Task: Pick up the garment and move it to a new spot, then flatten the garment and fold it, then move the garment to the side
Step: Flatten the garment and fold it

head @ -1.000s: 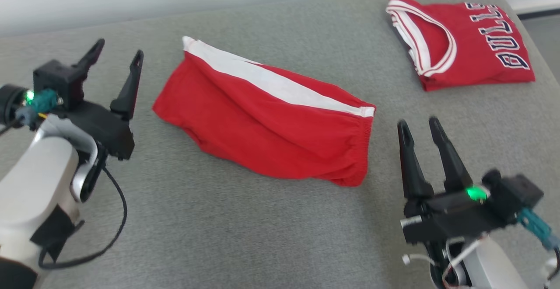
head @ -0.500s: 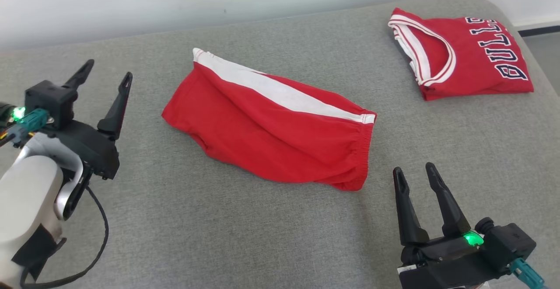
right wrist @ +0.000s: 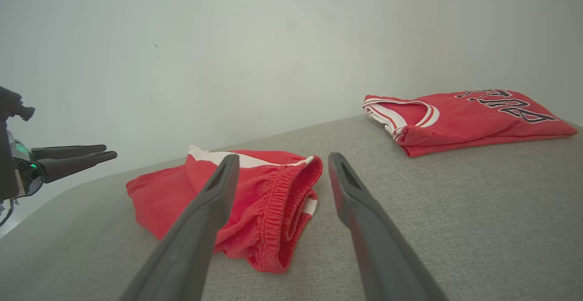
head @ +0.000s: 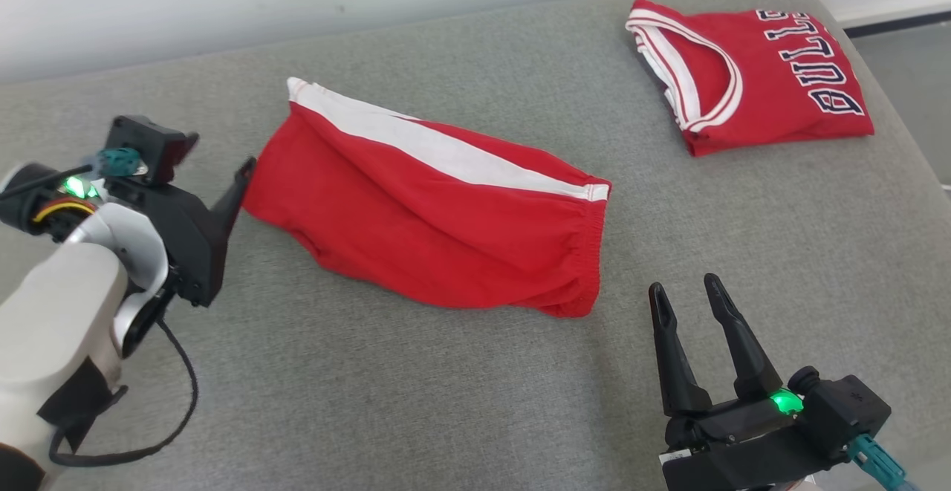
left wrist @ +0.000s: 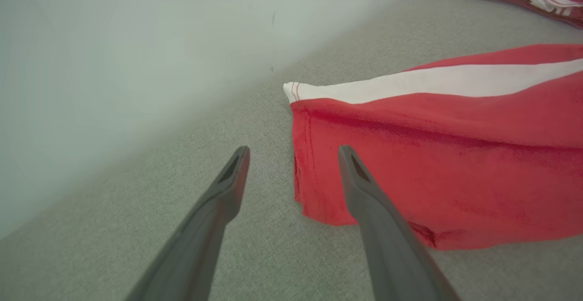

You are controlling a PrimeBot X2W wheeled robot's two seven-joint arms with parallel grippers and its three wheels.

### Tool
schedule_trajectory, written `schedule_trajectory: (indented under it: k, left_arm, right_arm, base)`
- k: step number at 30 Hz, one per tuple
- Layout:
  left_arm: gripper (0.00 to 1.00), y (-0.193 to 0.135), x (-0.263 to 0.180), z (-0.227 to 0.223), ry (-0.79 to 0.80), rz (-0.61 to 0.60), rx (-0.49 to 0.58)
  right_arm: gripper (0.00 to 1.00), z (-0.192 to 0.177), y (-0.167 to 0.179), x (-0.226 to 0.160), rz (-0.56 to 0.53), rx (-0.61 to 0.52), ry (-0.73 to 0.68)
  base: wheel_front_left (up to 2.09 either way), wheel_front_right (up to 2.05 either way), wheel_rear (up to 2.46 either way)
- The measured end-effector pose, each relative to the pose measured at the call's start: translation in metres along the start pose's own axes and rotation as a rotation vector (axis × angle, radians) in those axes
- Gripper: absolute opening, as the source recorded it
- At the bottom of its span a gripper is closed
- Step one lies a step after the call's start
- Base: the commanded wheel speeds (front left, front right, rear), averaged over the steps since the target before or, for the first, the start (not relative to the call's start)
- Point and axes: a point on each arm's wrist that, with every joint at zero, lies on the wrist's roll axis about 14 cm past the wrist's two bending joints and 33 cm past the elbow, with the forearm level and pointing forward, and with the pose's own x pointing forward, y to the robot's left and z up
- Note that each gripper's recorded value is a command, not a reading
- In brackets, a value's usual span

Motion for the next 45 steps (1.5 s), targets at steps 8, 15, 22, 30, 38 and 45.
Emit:
schedule_trajectory:
  k: [8,15,22,30,38,45]
  left_arm:
    - [1.00,-0.013,0.017,-0.036,0.163,-0.062,-0.002]
    - [1.00,-0.011,0.031,-0.066,0.281,-0.080,0.013]
    - [1.00,-0.017,0.044,-0.088,0.378,-0.104,-0.025]
    - [0.00,-0.026,0.045,-0.086,0.393,-0.131,-0.039]
    - [0.00,-0.020,0.035,-0.057,0.252,-0.087,-0.104]
    - [0.00,-0.024,0.002,-0.050,0.153,-0.052,-0.163]
  right_arm:
    - [1.00,-0.004,-0.006,0.004,-0.019,-0.006,0.013]
    - [1.00,-0.012,-0.012,0.008,-0.040,-0.008,0.033]
    - [1.00,-0.020,-0.019,0.009,-0.064,-0.014,0.058]
    - [1.00,-0.020,-0.017,0.010,-0.058,-0.016,0.058]
    - [1.00,-0.017,-0.008,0.012,-0.028,-0.012,0.046]
    - [1.00,-0.014,-0.004,0.006,-0.017,-0.002,0.037]
  base:
    - [0.00,0.00,0.00]
    - [0.00,0.00,0.00]
    - [0.00,0.00,0.00]
    - [0.00,0.00,0.00]
    - [0.00,0.00,0.00]
    - [0.00,0.00,0.00]
